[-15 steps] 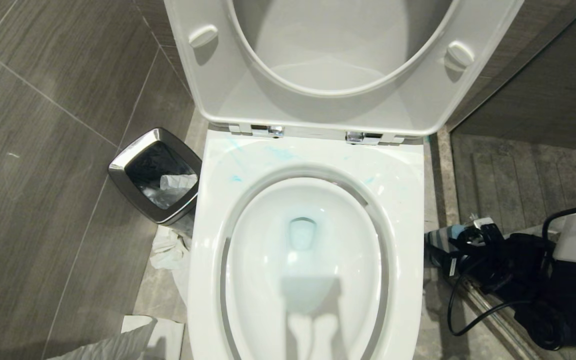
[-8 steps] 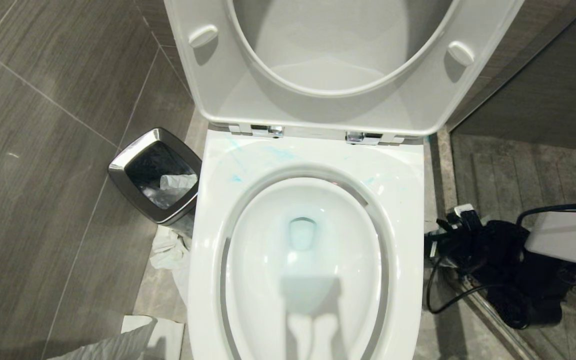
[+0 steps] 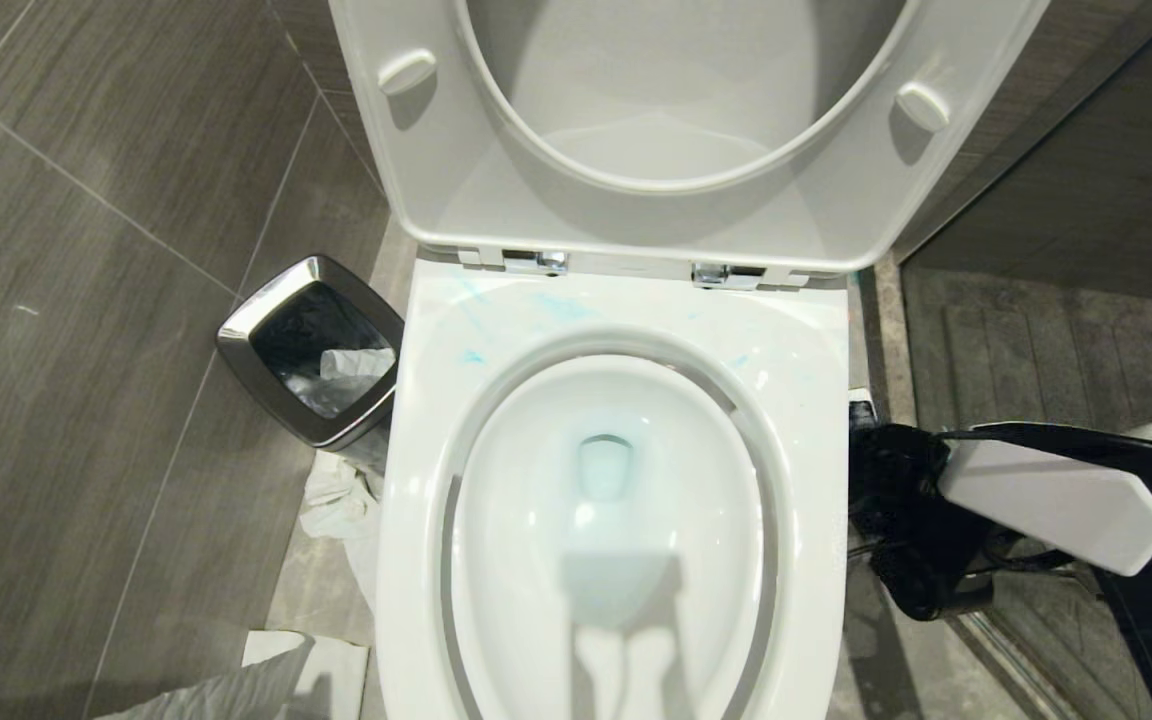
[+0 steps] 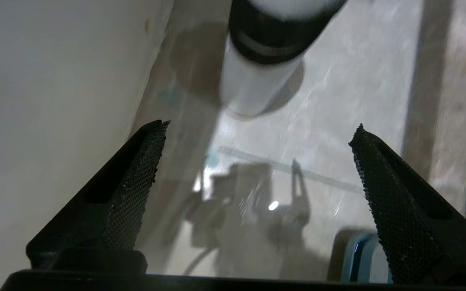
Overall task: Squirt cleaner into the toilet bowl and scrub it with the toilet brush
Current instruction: Pour in the cleaning agent
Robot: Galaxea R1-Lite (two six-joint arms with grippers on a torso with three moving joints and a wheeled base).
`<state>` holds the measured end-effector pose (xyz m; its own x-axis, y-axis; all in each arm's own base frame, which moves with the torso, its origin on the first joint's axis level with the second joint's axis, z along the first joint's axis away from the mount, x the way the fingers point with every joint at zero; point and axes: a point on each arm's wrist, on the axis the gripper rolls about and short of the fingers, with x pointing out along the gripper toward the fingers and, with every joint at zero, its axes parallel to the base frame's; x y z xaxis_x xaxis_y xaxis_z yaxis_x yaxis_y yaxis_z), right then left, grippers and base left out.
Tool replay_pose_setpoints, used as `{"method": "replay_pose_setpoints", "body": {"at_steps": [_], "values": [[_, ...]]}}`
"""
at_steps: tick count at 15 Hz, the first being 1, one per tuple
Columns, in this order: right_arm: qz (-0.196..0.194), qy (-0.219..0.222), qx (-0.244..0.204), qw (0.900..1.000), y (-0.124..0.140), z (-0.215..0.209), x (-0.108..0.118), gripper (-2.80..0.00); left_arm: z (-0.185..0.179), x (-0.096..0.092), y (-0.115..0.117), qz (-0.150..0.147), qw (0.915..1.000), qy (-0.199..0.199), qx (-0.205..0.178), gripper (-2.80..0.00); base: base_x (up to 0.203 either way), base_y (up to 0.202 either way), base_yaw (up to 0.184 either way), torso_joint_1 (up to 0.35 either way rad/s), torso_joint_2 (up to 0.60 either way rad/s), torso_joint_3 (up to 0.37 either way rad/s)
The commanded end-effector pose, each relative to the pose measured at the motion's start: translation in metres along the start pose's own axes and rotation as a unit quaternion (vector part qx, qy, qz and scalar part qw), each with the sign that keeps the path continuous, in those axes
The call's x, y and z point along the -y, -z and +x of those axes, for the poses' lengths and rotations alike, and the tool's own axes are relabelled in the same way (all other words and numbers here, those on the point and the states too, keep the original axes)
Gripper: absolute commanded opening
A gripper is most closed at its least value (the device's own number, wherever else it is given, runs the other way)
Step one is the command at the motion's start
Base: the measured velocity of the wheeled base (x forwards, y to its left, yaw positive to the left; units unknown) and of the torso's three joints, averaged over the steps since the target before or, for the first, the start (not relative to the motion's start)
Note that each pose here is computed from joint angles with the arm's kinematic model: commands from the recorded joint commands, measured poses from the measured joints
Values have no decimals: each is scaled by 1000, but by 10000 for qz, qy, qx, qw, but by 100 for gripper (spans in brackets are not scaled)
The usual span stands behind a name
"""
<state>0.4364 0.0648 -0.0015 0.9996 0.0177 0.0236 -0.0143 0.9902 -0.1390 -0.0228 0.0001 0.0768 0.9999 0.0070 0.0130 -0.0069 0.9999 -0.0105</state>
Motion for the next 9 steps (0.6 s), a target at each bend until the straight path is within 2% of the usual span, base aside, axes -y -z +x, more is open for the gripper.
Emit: {"method": "replay_pose_setpoints", "body": {"at_steps": [1,4,9], "values": [[-119,117,169,9997,9,13,-6,0,1,0,2,-1,10000,-4,-34,-280,0,0,0,0,0,0],[-403,351,262,9982,14,23,-8,0,1,0,2,-1,10000,-4,-34,-280,0,0,0,0,0,0],[-516,435,612,9958,8,39,-9,0,1,0,2,-1,10000,-4,-34,-280,0,0,0,0,0,0]]}}
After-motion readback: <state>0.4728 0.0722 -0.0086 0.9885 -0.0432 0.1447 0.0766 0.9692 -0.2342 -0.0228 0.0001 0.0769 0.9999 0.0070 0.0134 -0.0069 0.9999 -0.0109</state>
